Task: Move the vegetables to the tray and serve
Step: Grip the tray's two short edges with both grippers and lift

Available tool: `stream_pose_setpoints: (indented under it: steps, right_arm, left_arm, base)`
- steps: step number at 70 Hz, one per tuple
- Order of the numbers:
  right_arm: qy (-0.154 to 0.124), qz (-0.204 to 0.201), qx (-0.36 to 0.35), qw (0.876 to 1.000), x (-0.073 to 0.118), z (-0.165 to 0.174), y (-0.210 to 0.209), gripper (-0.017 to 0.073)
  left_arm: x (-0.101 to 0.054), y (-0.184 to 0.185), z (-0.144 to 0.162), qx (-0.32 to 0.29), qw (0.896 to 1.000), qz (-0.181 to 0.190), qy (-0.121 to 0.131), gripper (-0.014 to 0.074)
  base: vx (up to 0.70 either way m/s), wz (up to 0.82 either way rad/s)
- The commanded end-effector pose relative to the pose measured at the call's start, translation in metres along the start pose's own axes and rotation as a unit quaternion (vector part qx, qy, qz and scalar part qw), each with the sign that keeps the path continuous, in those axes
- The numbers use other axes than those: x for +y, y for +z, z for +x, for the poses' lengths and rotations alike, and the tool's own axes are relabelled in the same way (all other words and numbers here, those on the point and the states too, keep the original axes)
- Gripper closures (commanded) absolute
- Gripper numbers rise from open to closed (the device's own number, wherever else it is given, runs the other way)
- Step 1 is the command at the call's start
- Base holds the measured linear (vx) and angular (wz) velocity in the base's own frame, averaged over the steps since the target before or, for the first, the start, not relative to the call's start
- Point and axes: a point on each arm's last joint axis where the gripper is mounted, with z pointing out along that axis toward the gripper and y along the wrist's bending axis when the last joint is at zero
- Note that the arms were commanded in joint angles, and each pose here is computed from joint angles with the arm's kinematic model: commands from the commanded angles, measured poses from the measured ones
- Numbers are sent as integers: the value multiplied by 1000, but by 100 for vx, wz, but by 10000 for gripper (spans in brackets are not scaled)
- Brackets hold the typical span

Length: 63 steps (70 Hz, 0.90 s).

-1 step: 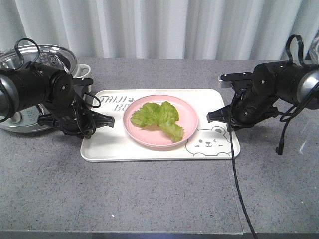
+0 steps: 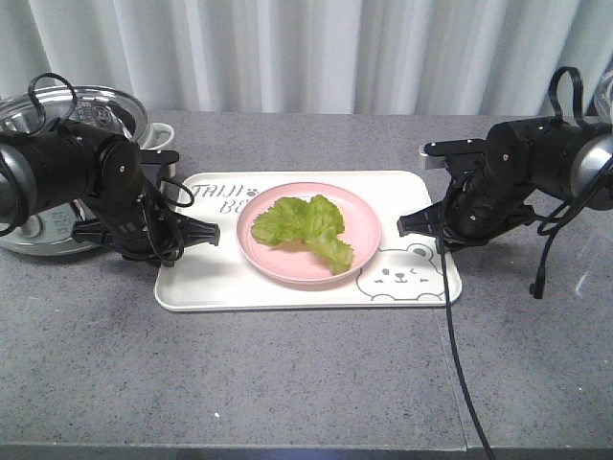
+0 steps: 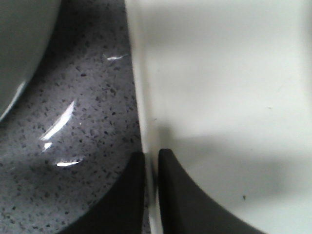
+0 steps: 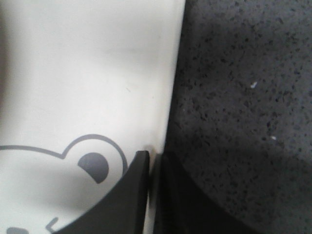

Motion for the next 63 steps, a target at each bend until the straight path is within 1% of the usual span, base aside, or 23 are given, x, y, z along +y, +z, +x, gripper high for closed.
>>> stream_pose_setpoints:
  steps: [1, 23, 46, 63]
  right_arm:
    - [-8, -10, -23, 1000, 5, -3, -34, 564]
    - [-9, -9, -45, 999, 4, 1, -76, 564]
    - [-10, -9, -72, 997, 3, 8, -119, 564]
    - [1, -12, -94, 996, 3, 14, -145, 564]
  left_arm:
    - [-16, -30, -2, -34, 998, 47, -2, 602]
    - [-14, -61, 3, -44, 997, 60, 12, 602]
    - [-10, -109, 8, -90, 993, 75, 14, 602]
    - [-5, -144, 16, -125, 988, 85, 15, 602]
  base:
    - [0, 0]
    - [0, 0]
    - [0, 0]
    - [0, 0]
